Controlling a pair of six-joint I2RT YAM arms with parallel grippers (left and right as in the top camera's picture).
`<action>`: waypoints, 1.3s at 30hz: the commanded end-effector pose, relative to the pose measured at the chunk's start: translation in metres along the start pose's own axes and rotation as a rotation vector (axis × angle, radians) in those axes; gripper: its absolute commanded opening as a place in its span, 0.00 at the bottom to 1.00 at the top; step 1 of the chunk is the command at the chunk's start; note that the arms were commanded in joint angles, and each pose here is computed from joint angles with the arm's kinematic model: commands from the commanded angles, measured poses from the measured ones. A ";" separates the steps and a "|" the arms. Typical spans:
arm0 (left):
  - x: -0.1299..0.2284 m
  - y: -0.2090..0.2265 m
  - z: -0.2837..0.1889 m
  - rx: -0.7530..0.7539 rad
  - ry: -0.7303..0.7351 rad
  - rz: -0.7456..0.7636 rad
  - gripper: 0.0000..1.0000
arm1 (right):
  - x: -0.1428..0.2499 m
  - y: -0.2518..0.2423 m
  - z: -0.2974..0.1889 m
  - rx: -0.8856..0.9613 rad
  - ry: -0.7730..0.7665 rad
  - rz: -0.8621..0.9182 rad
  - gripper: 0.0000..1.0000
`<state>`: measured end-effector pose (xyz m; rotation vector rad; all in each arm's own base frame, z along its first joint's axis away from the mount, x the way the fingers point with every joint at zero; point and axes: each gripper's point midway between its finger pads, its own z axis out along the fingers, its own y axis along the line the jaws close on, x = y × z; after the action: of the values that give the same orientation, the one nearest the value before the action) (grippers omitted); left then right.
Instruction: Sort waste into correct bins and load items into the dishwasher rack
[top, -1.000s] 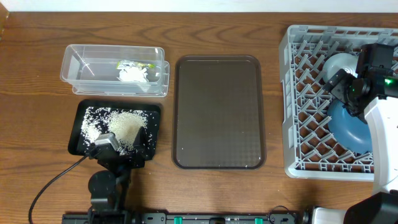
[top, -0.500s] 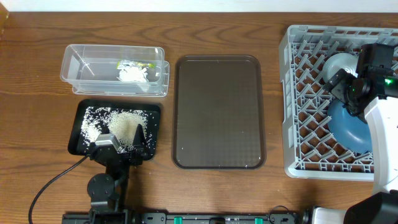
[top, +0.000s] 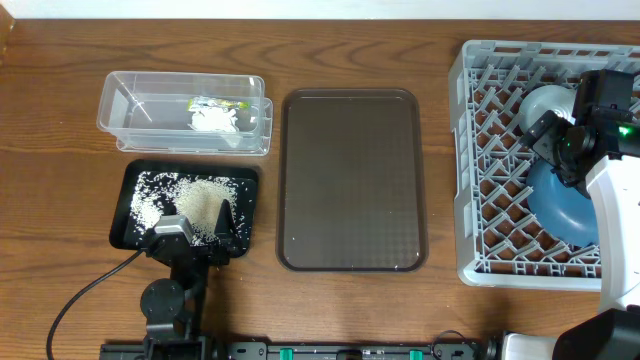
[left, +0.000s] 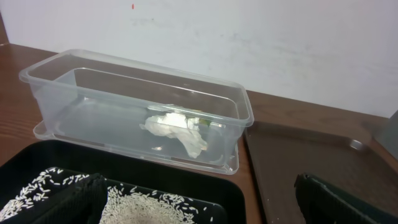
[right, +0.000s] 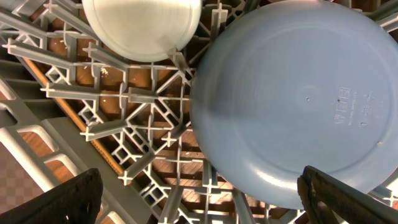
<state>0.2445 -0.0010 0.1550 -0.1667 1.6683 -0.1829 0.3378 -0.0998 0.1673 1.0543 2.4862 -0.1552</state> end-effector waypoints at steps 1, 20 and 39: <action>0.015 0.003 0.001 -0.005 0.040 0.021 0.98 | -0.006 -0.004 -0.005 0.007 -0.024 0.003 0.99; 0.015 0.003 0.001 -0.006 0.041 0.021 0.98 | -0.006 -0.004 -0.005 0.006 -0.024 0.004 0.99; 0.015 0.003 0.001 -0.006 0.041 0.021 0.98 | -0.009 0.008 -0.081 -0.135 -0.198 -0.019 0.99</action>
<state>0.2445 -0.0010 0.1550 -0.1546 1.6691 -0.1720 0.3247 -0.0855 0.2295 0.9638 2.3225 -0.0863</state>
